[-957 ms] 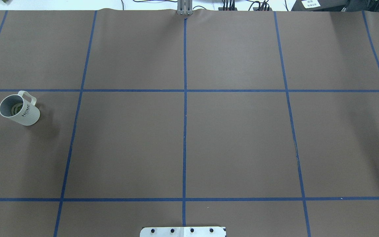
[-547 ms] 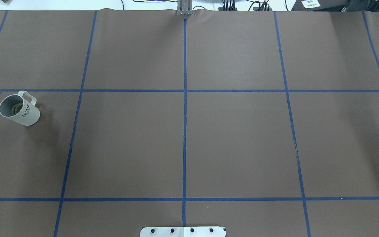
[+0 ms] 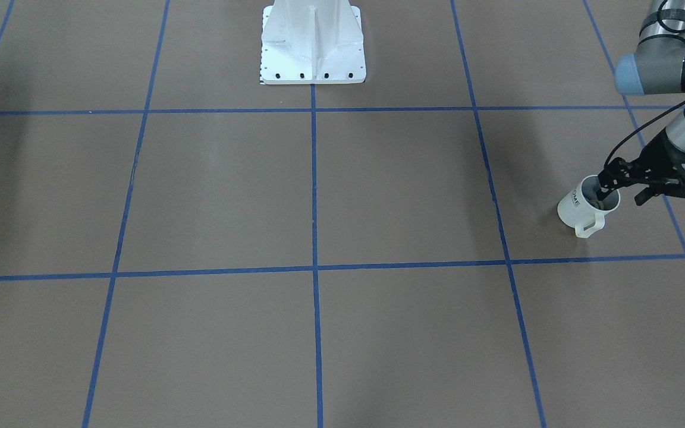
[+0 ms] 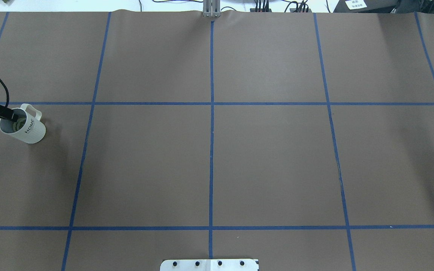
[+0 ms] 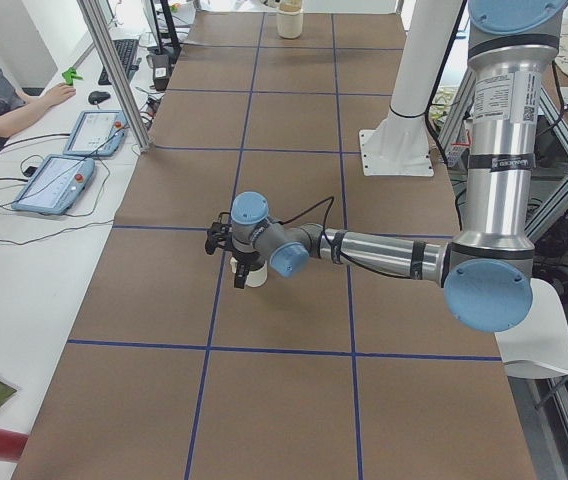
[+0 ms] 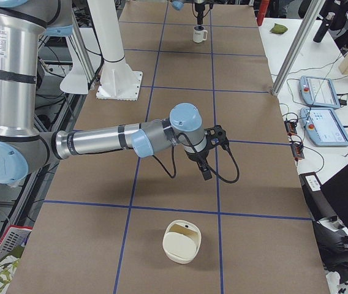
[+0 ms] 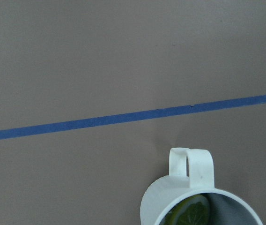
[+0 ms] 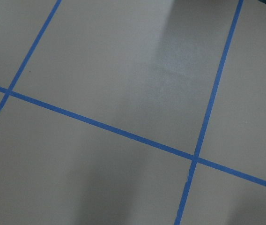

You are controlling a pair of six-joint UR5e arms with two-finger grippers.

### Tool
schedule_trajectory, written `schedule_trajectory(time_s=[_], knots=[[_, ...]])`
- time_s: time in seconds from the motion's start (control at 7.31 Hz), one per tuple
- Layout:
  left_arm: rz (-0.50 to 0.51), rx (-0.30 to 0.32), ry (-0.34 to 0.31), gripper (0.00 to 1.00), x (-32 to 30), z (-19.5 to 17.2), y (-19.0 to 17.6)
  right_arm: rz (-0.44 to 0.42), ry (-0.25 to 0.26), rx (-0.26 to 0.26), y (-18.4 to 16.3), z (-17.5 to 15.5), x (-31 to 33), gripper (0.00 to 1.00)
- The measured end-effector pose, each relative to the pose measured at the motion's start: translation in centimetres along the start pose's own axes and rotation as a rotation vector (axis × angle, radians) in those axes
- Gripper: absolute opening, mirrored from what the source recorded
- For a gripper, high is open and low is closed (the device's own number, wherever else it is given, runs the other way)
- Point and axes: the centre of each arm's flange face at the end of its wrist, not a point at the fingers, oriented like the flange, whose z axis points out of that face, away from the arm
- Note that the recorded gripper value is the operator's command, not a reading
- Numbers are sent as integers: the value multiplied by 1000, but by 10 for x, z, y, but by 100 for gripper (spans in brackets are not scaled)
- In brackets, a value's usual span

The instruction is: Left arm hands cup to right arm to dump lemon

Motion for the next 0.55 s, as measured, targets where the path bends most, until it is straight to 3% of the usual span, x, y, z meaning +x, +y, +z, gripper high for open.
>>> schedule_trajectory(time_s=[0.14,0.27,0.55], knots=[[11,0,4,13,3,2,1,1,0,-1,0,1,1,100],[17,0,6,0,4,3,2,0,0,-2,0,1,1,100],[20,-3,6,0,2,4,5,0,0,-2,1,1,1,100]])
